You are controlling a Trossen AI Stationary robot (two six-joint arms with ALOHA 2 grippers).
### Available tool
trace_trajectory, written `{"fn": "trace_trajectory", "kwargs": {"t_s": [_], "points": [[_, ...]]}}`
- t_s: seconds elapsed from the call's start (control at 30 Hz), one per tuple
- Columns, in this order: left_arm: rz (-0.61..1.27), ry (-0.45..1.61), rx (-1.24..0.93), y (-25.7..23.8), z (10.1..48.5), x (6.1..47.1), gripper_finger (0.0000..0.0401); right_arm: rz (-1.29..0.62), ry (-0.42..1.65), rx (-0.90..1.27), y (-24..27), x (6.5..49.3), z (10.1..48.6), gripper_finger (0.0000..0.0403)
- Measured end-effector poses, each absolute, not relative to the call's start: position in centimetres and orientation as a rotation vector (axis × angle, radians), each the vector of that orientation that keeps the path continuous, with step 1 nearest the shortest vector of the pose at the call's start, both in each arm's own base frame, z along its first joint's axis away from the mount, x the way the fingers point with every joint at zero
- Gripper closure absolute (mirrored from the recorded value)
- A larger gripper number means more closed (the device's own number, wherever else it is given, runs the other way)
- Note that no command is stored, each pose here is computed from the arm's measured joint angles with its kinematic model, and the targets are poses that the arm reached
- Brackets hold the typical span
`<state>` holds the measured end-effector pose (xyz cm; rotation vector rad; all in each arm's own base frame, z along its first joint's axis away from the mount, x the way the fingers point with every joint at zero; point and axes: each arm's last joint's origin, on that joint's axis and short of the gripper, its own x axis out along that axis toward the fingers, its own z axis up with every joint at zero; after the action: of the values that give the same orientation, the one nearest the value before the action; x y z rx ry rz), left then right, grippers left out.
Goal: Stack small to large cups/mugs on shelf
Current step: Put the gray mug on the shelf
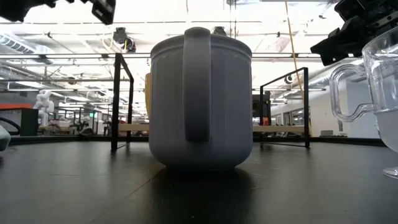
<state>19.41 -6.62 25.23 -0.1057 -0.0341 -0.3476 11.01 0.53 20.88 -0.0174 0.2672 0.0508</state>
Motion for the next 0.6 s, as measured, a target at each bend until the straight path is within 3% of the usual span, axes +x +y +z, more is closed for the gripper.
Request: {"fn": "trace_trajectory", "kwargs": {"t_s": [0.33, 0.6], "points": [[-0.344, 0.038, -0.167, -8.5, 26.5, 24.8, 0.0396, 0.051, 0.268, -0.018, 0.5, 11.0, 20.9, 0.0403], [-0.332, 0.213, -0.155, -9.6, 27.5, 28.0, 0.0399, 0.051, 0.276, -0.018, 0.5, 11.0, 20.8, 0.0403]]}}
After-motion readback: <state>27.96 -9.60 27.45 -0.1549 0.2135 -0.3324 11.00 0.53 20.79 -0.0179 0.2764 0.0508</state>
